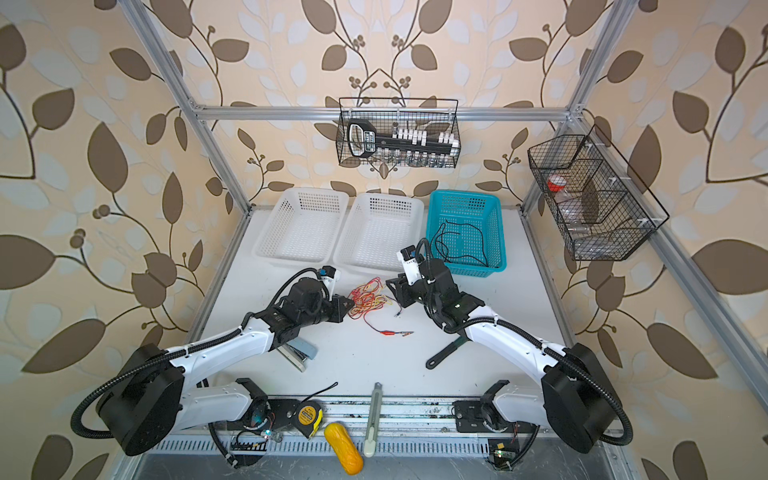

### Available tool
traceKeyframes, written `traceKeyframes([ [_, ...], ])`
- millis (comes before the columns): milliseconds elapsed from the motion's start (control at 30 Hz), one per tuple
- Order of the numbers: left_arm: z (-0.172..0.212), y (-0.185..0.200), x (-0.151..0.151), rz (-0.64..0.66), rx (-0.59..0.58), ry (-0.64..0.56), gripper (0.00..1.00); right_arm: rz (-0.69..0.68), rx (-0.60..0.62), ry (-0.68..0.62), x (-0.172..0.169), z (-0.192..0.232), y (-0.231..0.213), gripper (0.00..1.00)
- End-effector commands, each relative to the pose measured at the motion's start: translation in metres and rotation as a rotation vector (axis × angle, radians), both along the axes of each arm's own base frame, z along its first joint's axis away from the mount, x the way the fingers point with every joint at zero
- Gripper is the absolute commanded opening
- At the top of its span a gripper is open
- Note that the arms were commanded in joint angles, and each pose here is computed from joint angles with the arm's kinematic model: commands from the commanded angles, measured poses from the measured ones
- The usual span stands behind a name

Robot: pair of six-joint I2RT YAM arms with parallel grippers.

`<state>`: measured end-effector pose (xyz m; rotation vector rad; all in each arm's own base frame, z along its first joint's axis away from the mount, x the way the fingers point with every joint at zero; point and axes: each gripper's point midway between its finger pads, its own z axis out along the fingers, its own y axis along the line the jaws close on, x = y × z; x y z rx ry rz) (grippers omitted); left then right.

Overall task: Untangle the cables
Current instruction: 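Grasp a yellow wire in the tangle with the right gripper, then pull the yellow wire away from the left gripper with the right gripper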

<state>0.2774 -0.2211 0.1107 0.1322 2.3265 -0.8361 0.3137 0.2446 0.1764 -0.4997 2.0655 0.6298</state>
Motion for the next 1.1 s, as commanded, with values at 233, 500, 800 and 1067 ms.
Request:
traceKeyframes([
  [233,0.019,-0.006,0.004,-0.002,-0.075,-0.039,0.00,0.126,0.040,0.108,-0.025,-0.038,0.036,0.37],
  [500,0.022,0.002,0.000,0.025,-0.075,-0.055,0.00,0.107,0.050,0.120,-0.020,-0.046,0.040,0.05],
  [800,0.011,0.052,0.005,0.272,0.017,-0.049,0.00,-0.087,-0.112,0.107,-0.011,-0.058,-0.006,0.00],
  [1067,-0.002,0.085,-0.002,0.409,0.066,-0.006,0.00,-0.279,-0.159,0.138,-0.004,-0.063,-0.059,0.00],
])
